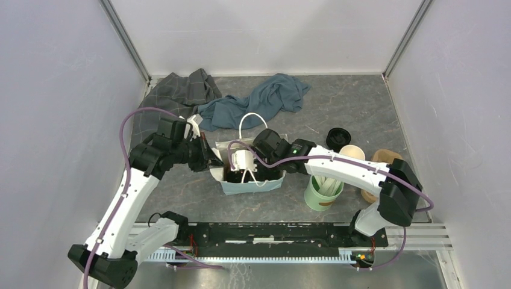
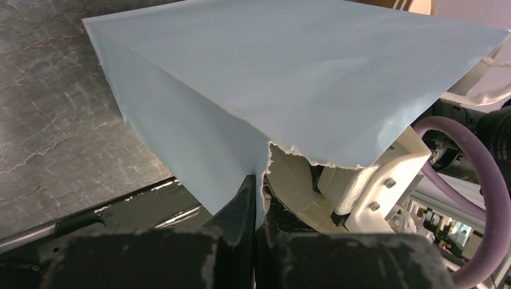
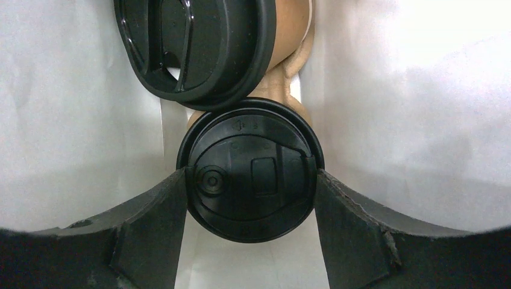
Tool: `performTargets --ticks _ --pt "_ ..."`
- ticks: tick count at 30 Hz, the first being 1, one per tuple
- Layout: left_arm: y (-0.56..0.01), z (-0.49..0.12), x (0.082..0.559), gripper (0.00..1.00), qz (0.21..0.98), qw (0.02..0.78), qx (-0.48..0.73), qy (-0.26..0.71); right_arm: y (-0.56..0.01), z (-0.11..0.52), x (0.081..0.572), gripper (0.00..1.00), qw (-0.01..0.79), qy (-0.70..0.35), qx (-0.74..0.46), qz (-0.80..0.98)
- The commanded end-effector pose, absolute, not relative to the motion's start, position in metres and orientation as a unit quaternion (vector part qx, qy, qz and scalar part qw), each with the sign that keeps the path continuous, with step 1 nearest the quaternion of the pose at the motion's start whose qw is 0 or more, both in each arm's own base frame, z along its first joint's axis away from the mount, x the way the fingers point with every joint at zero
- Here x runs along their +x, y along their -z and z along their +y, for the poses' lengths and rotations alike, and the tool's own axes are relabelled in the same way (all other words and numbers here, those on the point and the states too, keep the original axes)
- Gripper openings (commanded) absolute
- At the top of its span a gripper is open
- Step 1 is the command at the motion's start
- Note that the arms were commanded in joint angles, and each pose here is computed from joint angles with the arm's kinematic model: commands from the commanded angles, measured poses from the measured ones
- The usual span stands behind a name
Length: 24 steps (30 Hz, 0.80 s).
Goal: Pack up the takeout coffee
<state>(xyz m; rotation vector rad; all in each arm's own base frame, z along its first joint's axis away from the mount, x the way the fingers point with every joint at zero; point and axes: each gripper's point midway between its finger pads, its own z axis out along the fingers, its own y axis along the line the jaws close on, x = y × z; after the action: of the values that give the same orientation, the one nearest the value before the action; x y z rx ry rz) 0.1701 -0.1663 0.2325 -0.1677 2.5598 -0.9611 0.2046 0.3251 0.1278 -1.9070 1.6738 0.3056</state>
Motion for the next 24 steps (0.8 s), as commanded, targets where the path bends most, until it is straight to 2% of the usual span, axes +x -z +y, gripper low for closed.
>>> performTargets --ticks 1,10,15,18,20,24 --pt "-0.252 -0.166 0.183 0.02 0.907 0.226 -0.089 0.345 -0.092 0.308 0.184 0.0 0.212 -0.119 -0.723 0.647" --pt "-0.247 -0.152 0.203 0.02 0.914 0.258 -0.104 0.294 -0.035 0.271 0.16 0.0 0.092 -0.105 -0.732 0.667" --pt "-0.24 -0.149 0.206 0.02 0.92 0.26 -0.096 0.279 -0.018 0.256 0.158 0.0 0.078 -0.094 -0.73 0.673" --pt "-0.24 -0.149 0.208 0.02 0.919 0.261 -0.093 0.28 -0.031 0.265 0.163 0.01 0.094 -0.103 -0.728 0.671" --pt "-0.242 -0.153 0.208 0.02 0.918 0.258 -0.088 0.287 -0.055 0.284 0.171 0.07 0.133 -0.118 -0.719 0.672" --pt "-0.245 -0.16 0.208 0.02 0.913 0.255 -0.078 0.307 -0.1 0.315 0.185 0.29 0.191 -0.146 -0.695 0.677"
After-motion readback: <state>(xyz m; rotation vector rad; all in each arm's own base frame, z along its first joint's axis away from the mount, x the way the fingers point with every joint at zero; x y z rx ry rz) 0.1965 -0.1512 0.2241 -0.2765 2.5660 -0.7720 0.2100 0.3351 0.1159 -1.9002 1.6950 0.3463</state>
